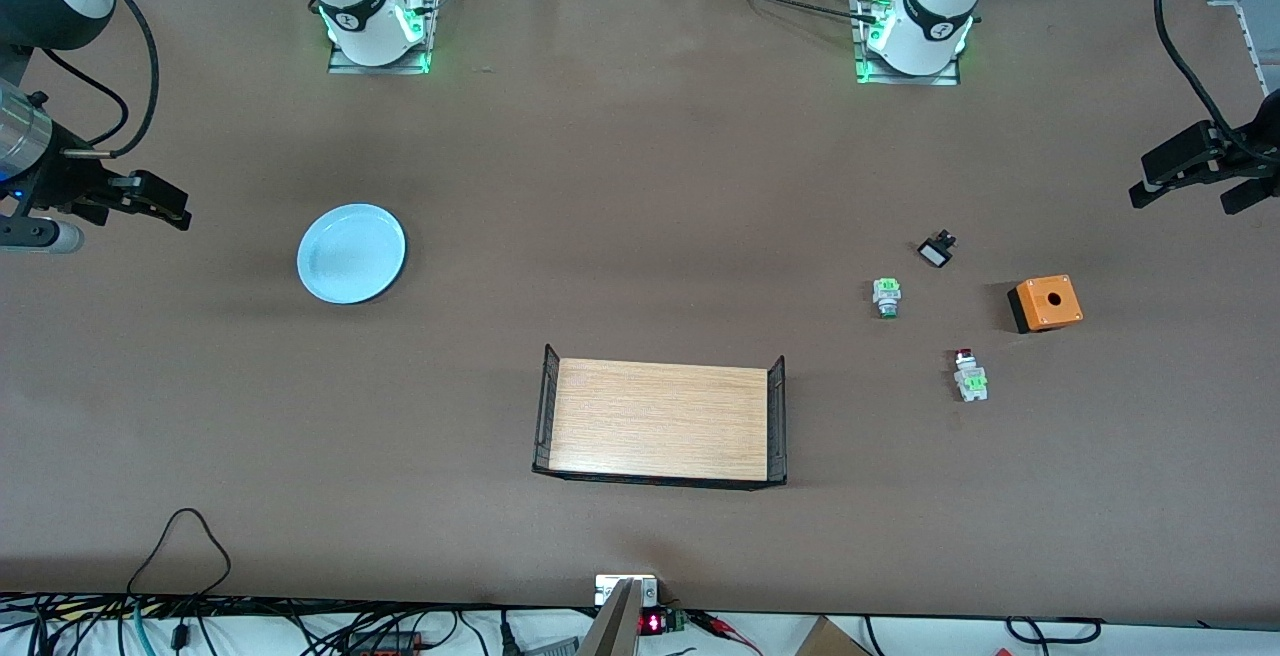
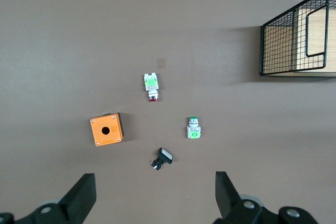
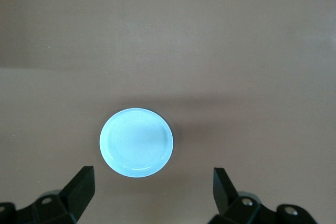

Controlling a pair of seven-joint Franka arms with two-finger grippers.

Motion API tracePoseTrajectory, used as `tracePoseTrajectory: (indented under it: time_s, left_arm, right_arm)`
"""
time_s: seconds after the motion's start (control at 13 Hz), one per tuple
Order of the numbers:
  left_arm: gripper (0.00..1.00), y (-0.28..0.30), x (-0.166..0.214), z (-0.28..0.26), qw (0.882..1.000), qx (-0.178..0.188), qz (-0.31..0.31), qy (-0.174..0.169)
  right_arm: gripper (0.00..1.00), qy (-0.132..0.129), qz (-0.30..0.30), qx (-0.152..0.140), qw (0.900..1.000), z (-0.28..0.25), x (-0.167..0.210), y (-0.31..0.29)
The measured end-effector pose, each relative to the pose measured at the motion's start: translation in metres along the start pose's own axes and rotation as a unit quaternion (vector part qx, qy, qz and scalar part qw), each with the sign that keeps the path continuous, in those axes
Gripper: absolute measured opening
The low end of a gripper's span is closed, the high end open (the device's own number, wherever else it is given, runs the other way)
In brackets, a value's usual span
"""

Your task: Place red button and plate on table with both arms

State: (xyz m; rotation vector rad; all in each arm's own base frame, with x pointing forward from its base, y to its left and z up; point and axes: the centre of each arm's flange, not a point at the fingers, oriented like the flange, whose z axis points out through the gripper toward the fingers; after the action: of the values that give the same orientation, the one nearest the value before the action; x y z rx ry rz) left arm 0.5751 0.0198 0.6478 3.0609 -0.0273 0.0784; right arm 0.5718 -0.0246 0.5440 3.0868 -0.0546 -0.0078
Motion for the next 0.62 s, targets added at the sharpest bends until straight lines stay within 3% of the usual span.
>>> tracePoseTrajectory:
  time_s: [0.62]
  left_arm:
    - [1.00,0.000,0.000,0.000,1.000,0.000,-0.001,0.000]
  right_arm:
    - [1.00,0.021,-0.002,0.000,1.000,-0.033,0.003,0.003]
